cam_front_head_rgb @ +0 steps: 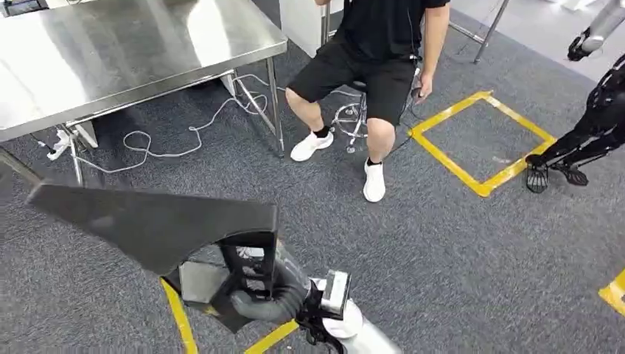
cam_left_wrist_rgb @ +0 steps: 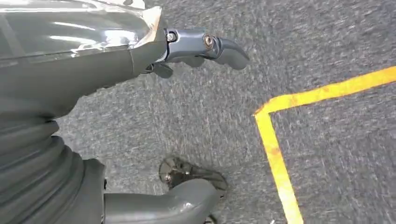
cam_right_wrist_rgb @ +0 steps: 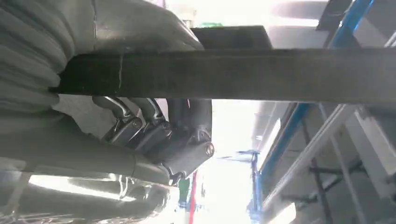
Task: Take the parts from the cabinet and place them on the table.
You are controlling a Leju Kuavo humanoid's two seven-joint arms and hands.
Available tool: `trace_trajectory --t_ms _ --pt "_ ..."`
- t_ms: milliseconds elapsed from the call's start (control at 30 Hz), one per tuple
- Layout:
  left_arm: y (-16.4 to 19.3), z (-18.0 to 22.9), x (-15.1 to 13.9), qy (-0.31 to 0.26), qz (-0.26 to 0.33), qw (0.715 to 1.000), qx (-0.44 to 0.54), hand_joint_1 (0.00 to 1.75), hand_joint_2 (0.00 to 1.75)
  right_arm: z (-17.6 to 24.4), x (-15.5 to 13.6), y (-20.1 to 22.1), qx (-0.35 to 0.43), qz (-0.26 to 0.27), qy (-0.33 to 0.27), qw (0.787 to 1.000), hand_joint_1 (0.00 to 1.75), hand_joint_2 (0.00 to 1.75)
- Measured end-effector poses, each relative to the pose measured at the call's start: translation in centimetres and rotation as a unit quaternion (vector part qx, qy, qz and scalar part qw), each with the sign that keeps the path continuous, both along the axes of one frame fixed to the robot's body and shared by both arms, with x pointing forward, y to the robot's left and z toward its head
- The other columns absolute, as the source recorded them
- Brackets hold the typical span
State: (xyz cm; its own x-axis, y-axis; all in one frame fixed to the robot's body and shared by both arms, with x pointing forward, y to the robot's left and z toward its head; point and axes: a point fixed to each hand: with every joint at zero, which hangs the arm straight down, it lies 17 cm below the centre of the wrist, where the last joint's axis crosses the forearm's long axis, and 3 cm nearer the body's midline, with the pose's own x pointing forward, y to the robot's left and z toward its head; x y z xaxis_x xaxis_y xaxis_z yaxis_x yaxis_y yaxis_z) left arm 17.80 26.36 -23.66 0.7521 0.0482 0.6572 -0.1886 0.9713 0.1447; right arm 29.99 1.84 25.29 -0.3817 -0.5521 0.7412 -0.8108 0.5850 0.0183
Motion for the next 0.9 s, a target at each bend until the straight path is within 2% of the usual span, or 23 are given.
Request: trace_trajectory --t_ms 533,900 --pt "0.9 0.1 0.5 -0.004 0.004 1.000 0.001 0.00 1.75 -1.1 1.1 0.6 -0.017 -0.019 0.015 1.000 1.75 1.75" --pt "0.7 0.0 0.1 0.000 0.016 1.000 0.001 0.00 1.75 -0.7 2.5 0.0 -0.032 -0.063 -0.014 0.997 1.75 1.75"
